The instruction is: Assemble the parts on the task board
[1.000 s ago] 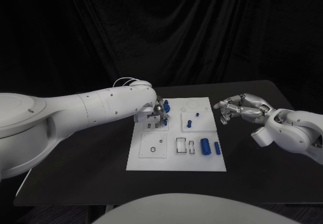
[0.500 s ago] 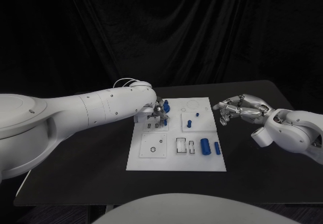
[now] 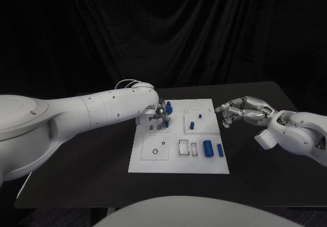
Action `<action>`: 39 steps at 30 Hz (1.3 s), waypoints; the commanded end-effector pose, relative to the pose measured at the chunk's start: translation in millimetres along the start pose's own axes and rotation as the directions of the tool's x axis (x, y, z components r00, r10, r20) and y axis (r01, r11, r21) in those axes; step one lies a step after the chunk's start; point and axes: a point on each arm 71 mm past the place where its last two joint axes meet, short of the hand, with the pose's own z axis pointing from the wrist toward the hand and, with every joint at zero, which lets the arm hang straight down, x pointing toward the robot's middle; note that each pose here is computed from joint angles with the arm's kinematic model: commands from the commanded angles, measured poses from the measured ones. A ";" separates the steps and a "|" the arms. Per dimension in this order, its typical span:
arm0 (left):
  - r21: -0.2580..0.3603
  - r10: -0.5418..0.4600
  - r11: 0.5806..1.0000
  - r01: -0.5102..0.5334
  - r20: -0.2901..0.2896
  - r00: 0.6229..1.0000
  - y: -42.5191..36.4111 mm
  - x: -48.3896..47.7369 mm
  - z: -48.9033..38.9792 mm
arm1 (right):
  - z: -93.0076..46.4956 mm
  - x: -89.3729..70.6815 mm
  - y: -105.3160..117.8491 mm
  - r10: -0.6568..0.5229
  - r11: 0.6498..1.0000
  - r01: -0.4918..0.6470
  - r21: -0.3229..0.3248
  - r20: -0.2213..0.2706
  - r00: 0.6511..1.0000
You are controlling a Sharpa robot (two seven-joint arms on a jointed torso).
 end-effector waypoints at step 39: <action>0.019 0.015 1.000 -0.015 -0.044 0.999 0.9 7.2 2.6 | -0.4 2.8 -6.9 0.006 0.997 -0.001 0.077 -0.053 0.999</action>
